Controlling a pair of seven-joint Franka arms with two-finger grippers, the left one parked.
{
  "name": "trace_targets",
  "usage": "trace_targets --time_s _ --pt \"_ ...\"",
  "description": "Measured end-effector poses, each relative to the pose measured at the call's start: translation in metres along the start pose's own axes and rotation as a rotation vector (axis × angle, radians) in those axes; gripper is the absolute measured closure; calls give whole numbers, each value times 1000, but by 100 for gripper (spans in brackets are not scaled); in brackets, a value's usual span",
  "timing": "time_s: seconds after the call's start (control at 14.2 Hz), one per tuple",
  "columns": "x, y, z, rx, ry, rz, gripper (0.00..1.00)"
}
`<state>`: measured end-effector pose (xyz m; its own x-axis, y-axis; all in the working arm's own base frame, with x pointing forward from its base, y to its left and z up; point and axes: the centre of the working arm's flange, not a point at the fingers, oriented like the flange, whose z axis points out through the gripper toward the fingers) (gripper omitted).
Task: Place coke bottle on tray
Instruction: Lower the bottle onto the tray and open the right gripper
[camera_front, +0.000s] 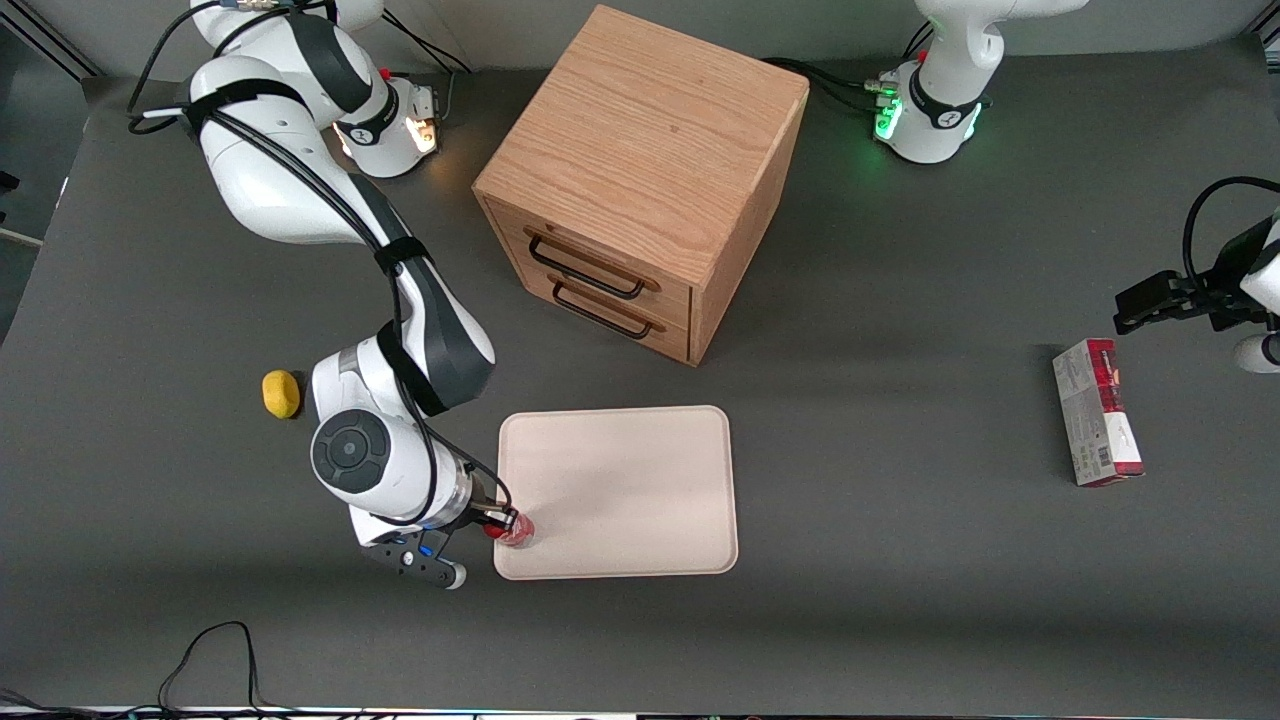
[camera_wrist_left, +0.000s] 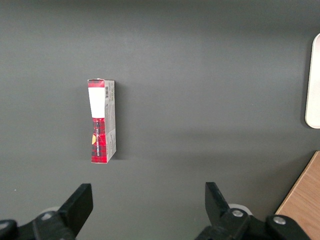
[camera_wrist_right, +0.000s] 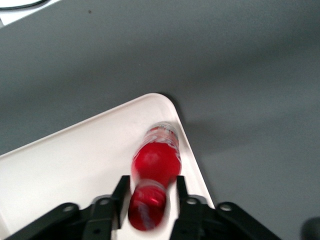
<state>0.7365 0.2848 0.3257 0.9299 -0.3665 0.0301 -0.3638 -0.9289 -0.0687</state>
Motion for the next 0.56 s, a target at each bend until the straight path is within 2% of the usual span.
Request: trace_targets --time_s 0.35,0.56 --pt "-1 -3 -4 6 8 -4 1" --pt "-1 -3 -4 5 9 -4 0"
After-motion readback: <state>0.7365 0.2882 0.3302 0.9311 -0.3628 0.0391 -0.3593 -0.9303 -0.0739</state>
